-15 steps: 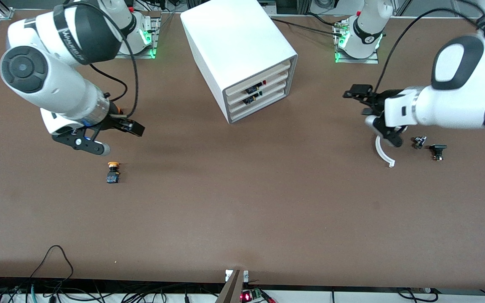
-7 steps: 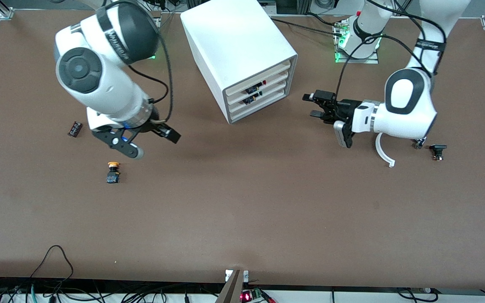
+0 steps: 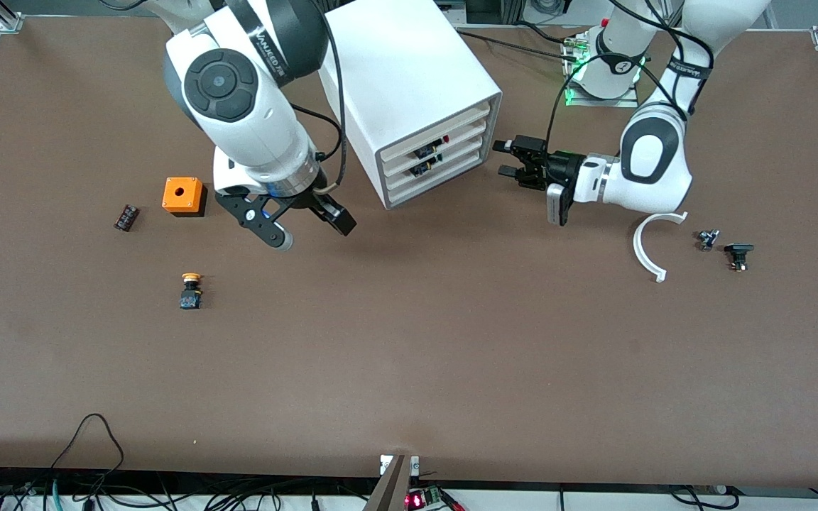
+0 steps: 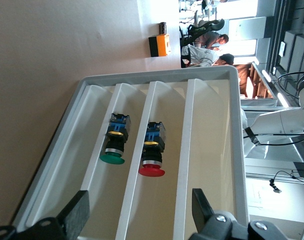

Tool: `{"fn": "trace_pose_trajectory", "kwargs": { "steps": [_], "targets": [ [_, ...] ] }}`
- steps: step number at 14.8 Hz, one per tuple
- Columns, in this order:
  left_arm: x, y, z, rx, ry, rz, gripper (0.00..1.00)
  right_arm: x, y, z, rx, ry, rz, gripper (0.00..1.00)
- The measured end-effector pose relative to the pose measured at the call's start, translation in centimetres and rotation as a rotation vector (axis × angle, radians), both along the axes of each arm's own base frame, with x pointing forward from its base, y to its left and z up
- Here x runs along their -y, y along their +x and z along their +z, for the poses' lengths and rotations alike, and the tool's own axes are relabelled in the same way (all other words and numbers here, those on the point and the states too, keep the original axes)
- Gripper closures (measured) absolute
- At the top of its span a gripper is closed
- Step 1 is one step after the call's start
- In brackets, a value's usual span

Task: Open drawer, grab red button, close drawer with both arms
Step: 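Reach the left gripper to the drawer handle while the right gripper approaches the cabinet, then pull the cabinet drawer open with the left gripper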

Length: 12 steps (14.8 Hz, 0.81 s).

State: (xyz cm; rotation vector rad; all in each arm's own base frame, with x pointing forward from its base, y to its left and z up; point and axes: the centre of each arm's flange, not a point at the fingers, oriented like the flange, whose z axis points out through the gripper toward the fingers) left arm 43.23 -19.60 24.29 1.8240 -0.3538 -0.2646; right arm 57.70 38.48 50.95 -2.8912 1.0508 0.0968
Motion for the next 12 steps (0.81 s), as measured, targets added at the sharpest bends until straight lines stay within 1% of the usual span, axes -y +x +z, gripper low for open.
{"fn": "trace_pose_trajectory", "kwargs": {
  "steps": [1,2,3,4,5,7,8,10,11,12],
  "targets": [
    [0.4,-0.7,-0.5,-0.005,-0.012,-0.001,0.18,-0.2,-0.1,0.1,0.0,0.008,-0.016,0.0],
    [0.8,-1.3,-1.1,-0.007,-0.024,0.001,0.19,-0.5,-0.1,0.4,0.0,0.016,-0.033,0.0],
    [0.9,-1.8,-1.8,0.0,-0.04,0.004,0.22,-0.7,-0.1,0.6,0.002,0.023,-0.053,0.0],
    [1.0,-2.3,-2.7,0.006,-0.056,0.007,0.22,-0.9,-0.1,0.9,0.005,0.026,-0.069,0.0],
    [1.1,-2.7,-3.5,0.006,-0.069,0.01,0.27,-1.1,-0.1,1.0,0.006,0.029,-0.081,0.0],
    [1.8,-3.5,-4.6,-0.011,-0.093,0.018,0.33,-1.5,-0.1,1.0,0.008,0.034,-0.093,0.0],
    [2.4,-4.0,-4.8,-0.018,-0.108,0.023,0.33,-1.7,0.0,1.0,0.008,0.04,-0.102,0.0],
    [3.5,-5.1,-5.4,-0.024,-0.129,0.02,0.39,-2.0,0.2,1.2,0.013,0.053,-0.127,0.0],
    [3.6,-5.6,-6.0,-0.025,-0.132,0.015,0.4,-2.1,0.3,1.3,0.015,0.057,-0.136,0.0],
    [3.5,-6.0,-6.6,-0.027,-0.135,0.012,0.44,-2.2,0.5,1.2,0.017,0.06,-0.144,0.0]
  ]
}}
